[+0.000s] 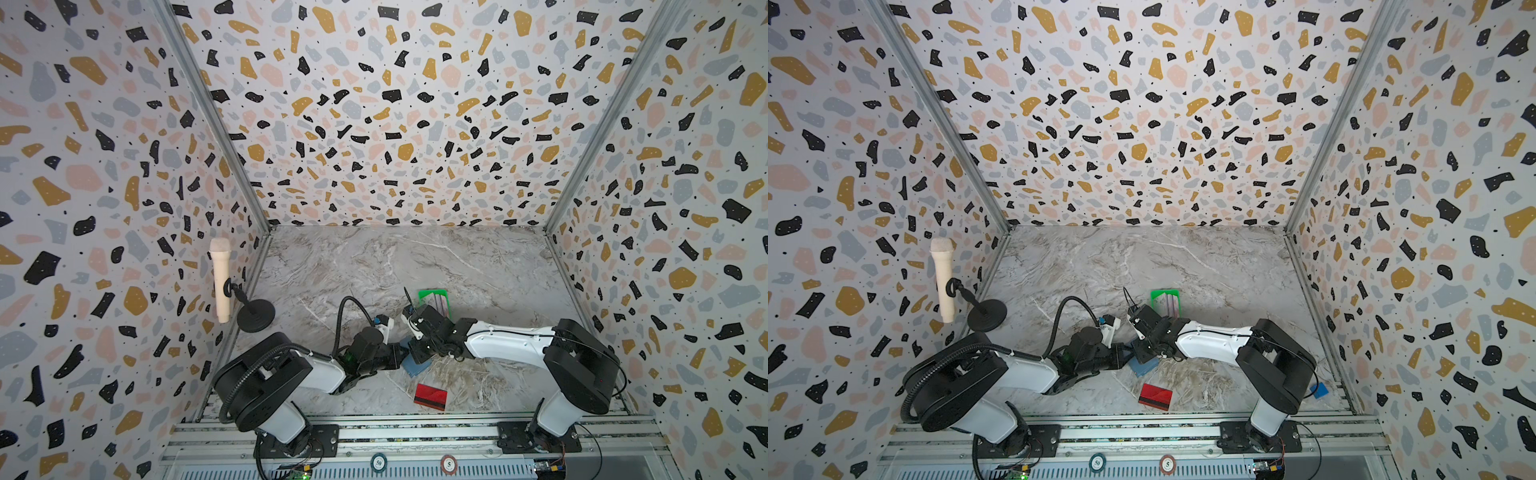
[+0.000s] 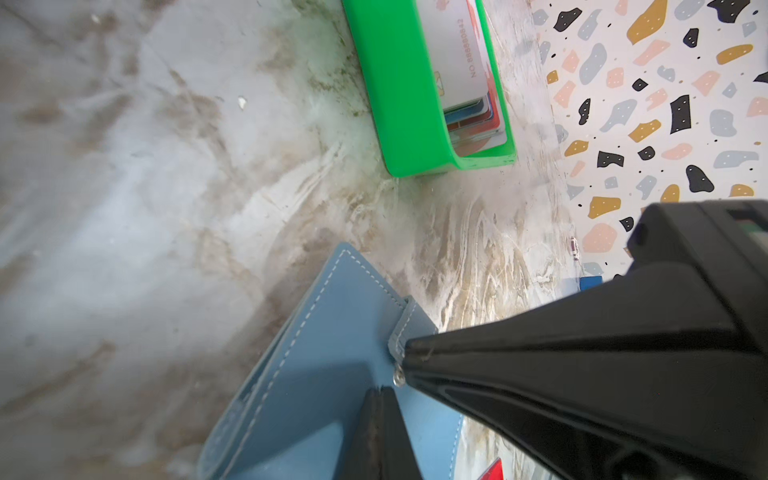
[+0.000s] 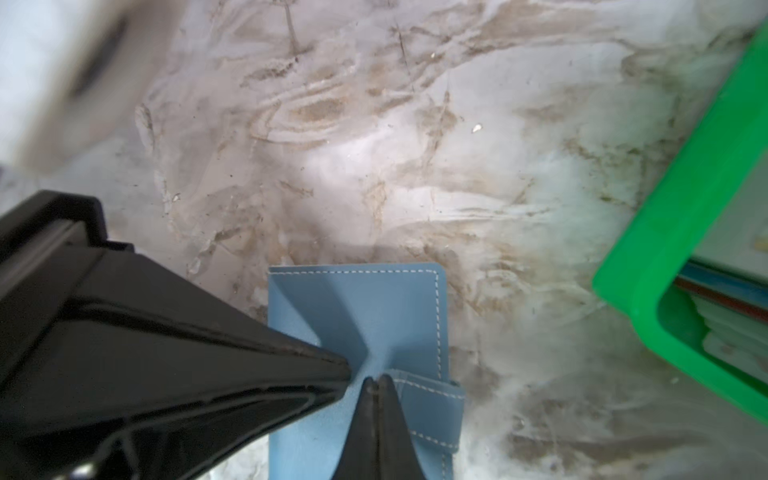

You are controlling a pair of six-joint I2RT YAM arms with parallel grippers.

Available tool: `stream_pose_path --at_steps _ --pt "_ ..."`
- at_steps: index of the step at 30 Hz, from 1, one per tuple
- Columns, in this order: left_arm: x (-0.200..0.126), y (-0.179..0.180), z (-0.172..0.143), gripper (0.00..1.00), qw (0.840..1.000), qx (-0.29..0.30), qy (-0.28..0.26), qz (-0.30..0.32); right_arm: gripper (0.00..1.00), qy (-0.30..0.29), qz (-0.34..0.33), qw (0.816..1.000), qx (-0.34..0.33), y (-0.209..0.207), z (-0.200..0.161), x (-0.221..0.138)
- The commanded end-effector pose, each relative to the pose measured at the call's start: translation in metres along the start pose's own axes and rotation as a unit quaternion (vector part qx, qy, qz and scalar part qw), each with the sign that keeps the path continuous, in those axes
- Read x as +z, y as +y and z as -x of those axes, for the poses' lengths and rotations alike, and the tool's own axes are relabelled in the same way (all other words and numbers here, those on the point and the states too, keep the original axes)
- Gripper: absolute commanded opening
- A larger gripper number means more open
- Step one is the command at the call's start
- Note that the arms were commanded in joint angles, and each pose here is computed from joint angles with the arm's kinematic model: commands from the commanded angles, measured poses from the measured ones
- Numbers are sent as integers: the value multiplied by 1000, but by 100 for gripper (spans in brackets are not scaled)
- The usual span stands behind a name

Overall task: Insert credit cards into a card holder
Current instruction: Close the button on the card holder.

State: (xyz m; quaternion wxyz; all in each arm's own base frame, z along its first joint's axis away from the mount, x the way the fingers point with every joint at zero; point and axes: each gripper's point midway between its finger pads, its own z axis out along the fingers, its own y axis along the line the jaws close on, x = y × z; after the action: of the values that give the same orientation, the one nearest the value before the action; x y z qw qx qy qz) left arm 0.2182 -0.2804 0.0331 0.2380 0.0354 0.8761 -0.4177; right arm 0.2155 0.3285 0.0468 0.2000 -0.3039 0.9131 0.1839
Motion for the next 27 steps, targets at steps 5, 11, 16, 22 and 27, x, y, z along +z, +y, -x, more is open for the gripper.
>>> stream_pose_path --at_steps 5,11,16,22,27 --pt "-2 11 -8 0 1000 -7 7 5 0 55 -22 998 -4 -8 -35 5" --pt "0 14 -11 0 1000 -9 13 7 0 61 -6 998 2 -4 -46 4" --pt "0 16 -11 0 1000 -24 12 9 0 64 -6 998 6 -6 -53 1" --pt "1 16 -12 0 1000 -26 13 9 0 60 5 998 5 -3 -52 -1" --pt "1 15 -11 0 1000 -27 13 6 0 59 16 998 6 1 -51 2"
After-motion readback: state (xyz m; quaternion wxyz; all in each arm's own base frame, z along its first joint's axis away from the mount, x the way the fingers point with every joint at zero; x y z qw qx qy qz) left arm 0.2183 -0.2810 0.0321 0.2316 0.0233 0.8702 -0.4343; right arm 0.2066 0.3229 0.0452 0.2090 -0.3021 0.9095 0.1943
